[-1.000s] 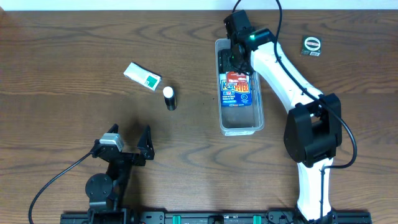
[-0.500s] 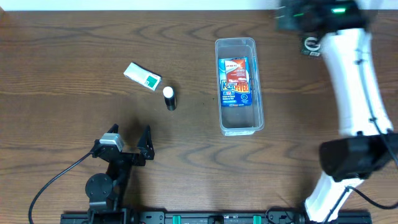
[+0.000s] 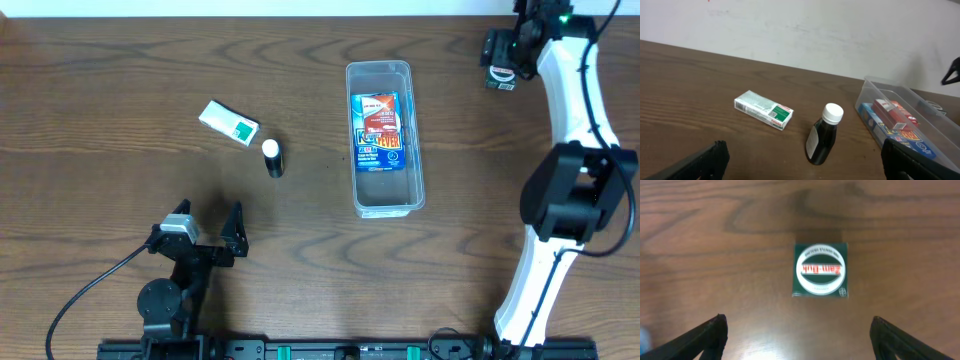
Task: Pack container
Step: 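Move the right gripper to the green Zam-Buk tin and grasp it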
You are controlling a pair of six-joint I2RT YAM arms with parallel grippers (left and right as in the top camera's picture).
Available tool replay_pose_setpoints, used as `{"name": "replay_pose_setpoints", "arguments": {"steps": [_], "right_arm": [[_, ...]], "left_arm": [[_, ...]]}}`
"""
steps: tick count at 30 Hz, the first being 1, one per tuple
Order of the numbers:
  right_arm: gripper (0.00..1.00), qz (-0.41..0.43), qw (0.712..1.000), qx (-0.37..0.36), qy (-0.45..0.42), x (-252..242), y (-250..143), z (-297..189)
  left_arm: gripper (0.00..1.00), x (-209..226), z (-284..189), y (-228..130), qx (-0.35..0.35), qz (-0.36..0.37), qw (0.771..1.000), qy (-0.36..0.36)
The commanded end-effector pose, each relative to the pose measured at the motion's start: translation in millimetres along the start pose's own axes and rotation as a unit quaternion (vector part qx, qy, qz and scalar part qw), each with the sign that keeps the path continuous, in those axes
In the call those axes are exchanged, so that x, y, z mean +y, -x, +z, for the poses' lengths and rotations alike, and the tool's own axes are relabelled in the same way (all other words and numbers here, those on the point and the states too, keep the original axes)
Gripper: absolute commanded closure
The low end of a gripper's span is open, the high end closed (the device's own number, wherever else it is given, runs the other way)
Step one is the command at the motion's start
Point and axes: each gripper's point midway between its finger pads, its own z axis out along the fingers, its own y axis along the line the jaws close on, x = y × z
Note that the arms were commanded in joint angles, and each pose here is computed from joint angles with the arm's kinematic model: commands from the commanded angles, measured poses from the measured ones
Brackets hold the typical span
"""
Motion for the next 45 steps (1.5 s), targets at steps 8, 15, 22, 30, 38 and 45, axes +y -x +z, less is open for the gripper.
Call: {"name": "replay_pose_setpoints", "arguments": {"steps": [8,15,22,30,38,45], "right_arm": [[0.09,-0.017,1.0,0.015,0.004,-24,-15,68],[0.09,-0.025,0.999,0.022,0.0,-30,-23,89],[0.11,-0.005,1.0,0.003,0.009,-26,-14,91],[0.11,0.001,1.0,0.005,0.009,-26,-16,95],[0.11,0.0,1.0,0.013,0.007,-26,-22,102],[0.12,0.0,1.0,0.017,0.005,-27,-25,107]], "left_arm": [[0.02,3,1,-15,0.023,-0.007,1.0,0.001],[0.02,3,1,-15,0.023,-0.007,1.0,0.001],[0.02,3,1,-15,0.023,-0.007,1.0,0.001],[0.02,3,1,-15,0.023,-0.007,1.0,0.001],[0.02,3,1,-15,0.023,-0.007,1.0,0.001],[0.02,4,1,-18,0.03,-0.009,0.999,0.003]]}}
